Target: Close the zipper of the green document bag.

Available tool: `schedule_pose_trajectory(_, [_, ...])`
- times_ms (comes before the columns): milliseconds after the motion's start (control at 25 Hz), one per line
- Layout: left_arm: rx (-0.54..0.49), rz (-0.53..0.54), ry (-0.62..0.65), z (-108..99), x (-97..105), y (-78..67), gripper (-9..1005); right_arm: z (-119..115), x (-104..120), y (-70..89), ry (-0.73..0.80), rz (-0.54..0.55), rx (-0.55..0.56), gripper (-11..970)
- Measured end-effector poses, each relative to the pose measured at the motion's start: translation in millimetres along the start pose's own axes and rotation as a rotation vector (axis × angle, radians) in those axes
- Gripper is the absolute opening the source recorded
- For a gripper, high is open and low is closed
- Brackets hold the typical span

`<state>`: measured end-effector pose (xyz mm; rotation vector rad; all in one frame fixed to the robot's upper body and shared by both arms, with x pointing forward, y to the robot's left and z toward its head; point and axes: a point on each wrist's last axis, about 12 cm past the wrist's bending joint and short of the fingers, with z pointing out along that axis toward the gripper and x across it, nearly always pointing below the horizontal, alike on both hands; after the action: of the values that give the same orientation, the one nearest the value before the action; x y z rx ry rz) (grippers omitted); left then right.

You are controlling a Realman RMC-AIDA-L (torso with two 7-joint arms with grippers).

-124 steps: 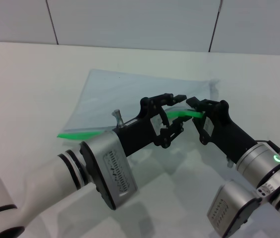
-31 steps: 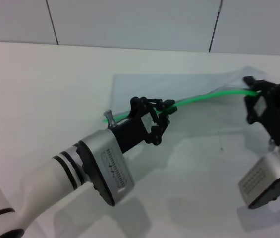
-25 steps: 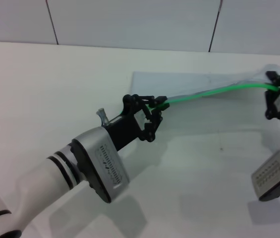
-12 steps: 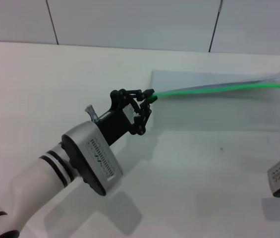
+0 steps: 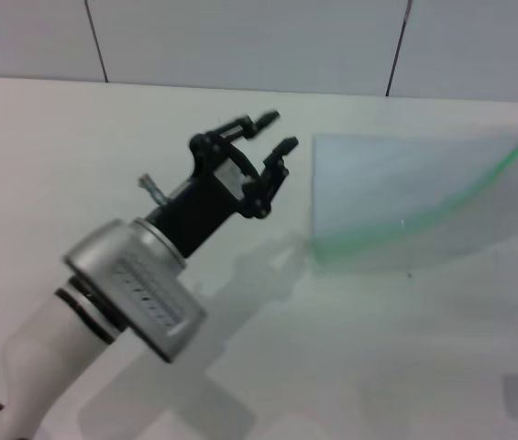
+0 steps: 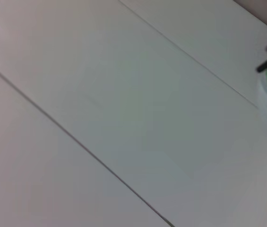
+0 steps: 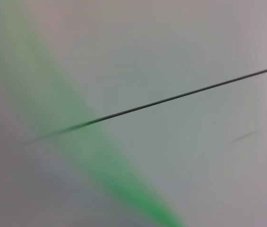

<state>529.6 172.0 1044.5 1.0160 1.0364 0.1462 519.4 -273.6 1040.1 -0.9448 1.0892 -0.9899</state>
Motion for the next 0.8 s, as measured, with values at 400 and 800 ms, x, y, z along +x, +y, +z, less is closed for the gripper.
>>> schedule_pose_trajectory(400, [-0.25, -0.303, -0.116, -26, 0, 31.4, 433, -15, -9, -23.0, -0.13, 0.401, 0.19, 454])
schedule_pose_trajectory(800, [-0.429, -0.676, -0.172, -54, 22, 65.1, 679, -21, -1, -36.8, -0.315, 1.103, 0.171, 695])
